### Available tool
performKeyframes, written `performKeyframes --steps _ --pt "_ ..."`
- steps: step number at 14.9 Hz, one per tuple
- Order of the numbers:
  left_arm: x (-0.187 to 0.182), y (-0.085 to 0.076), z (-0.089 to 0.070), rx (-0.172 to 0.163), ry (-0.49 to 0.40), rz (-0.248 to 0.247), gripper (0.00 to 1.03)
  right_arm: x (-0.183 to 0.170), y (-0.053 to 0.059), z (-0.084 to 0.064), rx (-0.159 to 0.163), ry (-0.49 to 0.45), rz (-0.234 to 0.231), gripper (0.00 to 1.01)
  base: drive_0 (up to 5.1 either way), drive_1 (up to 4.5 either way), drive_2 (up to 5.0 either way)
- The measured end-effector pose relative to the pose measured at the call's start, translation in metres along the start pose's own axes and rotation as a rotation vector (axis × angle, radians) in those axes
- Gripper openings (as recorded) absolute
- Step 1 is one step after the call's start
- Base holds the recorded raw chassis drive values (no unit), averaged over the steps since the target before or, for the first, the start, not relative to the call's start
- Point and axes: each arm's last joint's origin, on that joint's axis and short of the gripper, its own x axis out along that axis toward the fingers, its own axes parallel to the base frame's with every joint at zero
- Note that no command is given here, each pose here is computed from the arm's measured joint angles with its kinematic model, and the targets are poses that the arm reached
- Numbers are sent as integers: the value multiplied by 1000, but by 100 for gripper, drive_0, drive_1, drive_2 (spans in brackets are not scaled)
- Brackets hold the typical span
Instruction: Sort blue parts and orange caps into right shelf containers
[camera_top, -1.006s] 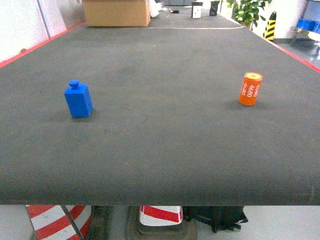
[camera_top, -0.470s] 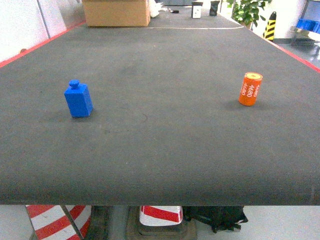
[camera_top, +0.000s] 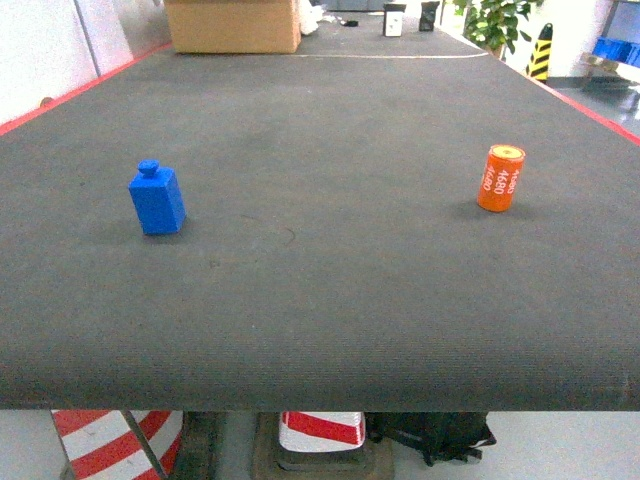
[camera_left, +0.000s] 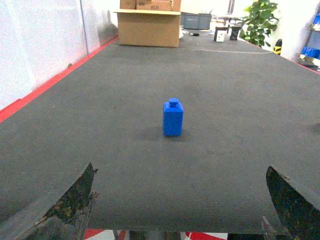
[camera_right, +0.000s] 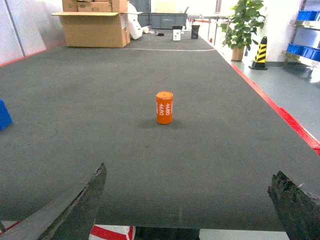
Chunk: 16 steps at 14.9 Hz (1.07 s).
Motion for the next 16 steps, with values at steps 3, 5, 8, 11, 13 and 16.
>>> performKeyframes --steps 3,5,8,11,13,16 --pt "0 0 0 0 0 0 98 0 0 0 0 0 0 98 0 0 0" --pt "0 0 0 0 0 0 98 0 0 0 0 0 0 98 0 0 0" --pt "0 0 0 0 0 0 98 0 0 0 0 0 0 98 0 0 0" --pt "0 0 0 0 0 0 98 0 0 0 0 0 0 98 0 0 0" --pt "0 0 0 0 0 0 98 0 0 0 0 0 0 98 0 0 0" --pt "0 -2 -3 -38 56 74 98 0 0 0 0 0 0 98 0 0 0"
